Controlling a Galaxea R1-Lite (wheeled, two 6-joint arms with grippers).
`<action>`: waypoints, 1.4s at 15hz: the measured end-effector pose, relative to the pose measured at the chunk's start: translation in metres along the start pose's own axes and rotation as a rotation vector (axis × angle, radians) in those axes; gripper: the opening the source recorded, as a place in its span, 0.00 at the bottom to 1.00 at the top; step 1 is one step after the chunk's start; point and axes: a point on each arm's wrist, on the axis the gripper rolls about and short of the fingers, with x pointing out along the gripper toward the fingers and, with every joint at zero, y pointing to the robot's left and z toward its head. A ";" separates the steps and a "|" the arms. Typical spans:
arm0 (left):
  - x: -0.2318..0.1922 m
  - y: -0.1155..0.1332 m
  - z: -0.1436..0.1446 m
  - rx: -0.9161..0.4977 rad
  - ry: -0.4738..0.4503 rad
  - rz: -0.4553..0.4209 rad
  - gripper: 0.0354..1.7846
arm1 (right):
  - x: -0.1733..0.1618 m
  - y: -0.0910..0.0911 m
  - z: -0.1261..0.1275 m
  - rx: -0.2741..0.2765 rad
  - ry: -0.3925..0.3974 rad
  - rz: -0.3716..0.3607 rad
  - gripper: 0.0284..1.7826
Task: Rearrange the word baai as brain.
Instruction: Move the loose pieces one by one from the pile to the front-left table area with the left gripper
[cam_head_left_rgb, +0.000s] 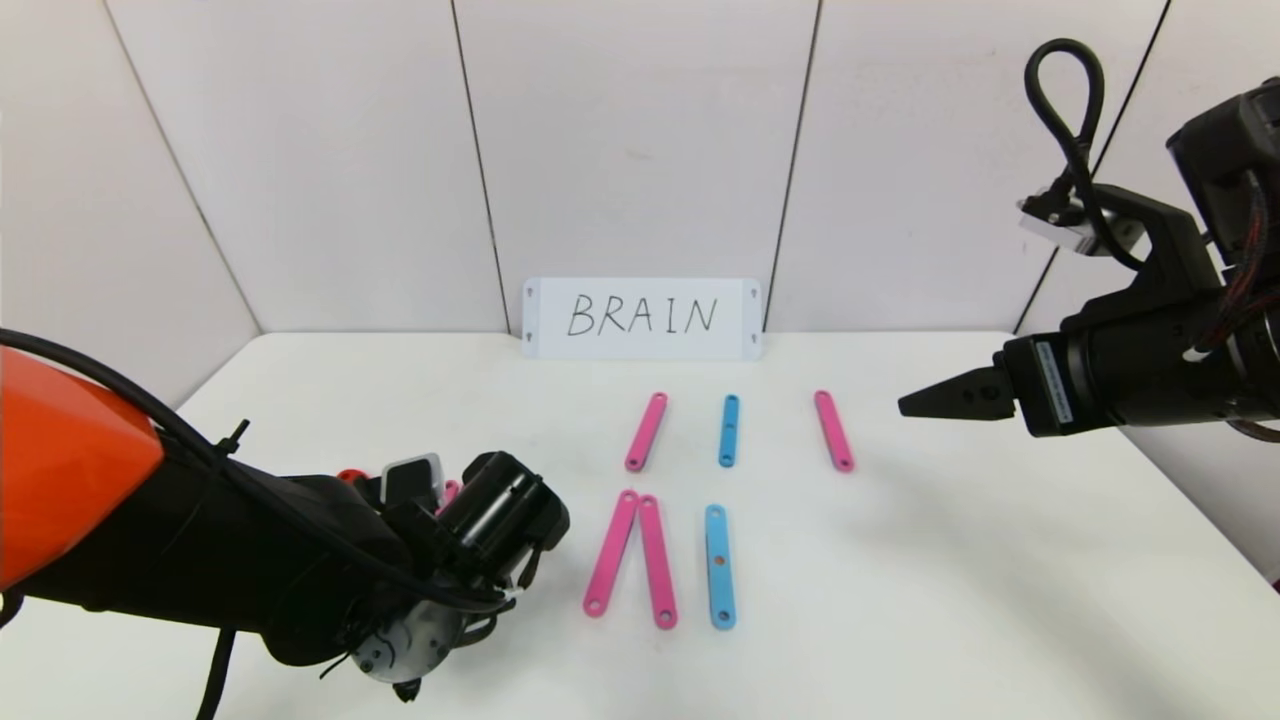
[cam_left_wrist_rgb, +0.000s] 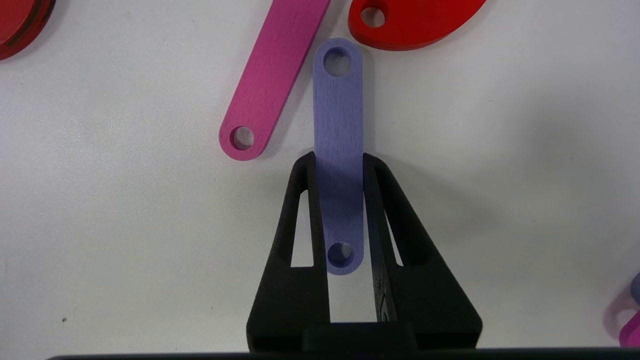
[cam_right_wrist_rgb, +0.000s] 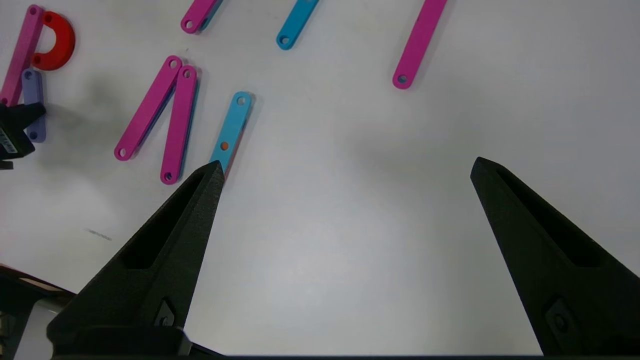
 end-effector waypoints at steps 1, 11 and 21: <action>0.000 0.000 0.000 0.003 0.000 -0.001 0.16 | 0.000 0.000 0.000 0.000 0.000 0.000 0.97; -0.003 -0.007 -0.003 0.018 0.000 -0.030 0.88 | -0.005 0.000 -0.001 -0.001 -0.012 0.003 0.97; -0.001 -0.024 -0.005 0.041 -0.007 -0.061 0.96 | -0.011 0.001 -0.001 0.000 -0.028 0.011 0.97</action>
